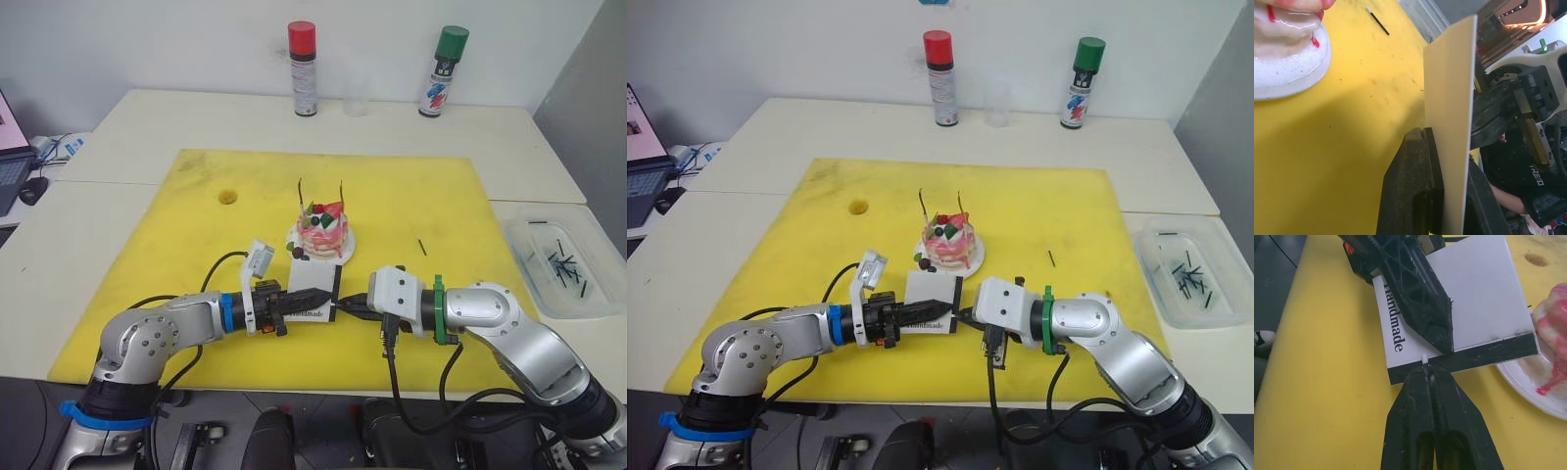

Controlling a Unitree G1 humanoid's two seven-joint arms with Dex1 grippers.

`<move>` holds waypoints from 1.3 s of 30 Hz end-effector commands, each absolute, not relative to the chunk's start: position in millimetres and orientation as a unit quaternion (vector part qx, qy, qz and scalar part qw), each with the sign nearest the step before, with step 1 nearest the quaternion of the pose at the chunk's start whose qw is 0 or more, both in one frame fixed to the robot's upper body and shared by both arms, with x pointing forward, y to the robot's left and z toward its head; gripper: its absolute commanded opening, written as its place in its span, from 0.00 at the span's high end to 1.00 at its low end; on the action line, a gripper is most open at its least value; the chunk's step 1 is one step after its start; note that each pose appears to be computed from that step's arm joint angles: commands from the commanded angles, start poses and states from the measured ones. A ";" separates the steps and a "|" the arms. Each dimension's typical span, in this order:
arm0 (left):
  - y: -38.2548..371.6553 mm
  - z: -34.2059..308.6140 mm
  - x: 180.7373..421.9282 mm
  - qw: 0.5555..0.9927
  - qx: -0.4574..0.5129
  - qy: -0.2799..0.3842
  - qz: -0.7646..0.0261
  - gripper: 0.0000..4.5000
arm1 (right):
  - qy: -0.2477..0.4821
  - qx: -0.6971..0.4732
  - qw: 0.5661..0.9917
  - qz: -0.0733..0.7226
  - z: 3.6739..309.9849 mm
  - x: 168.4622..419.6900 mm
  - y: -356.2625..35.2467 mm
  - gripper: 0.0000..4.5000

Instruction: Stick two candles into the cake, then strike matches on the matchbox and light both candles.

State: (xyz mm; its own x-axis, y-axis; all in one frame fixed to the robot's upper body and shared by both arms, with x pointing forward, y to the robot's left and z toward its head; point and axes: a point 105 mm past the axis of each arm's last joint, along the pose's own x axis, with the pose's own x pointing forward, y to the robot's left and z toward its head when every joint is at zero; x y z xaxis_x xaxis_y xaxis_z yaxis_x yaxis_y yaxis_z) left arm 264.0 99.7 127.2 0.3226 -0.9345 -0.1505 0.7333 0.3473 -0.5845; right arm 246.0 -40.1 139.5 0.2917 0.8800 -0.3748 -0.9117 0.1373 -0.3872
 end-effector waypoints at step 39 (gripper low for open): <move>150.6 217.1 298.0 0.859 -0.149 0.108 -0.477 1.00 | -0.034 -0.327 0.687 0.648 177.6 256.5 -30.8 0.99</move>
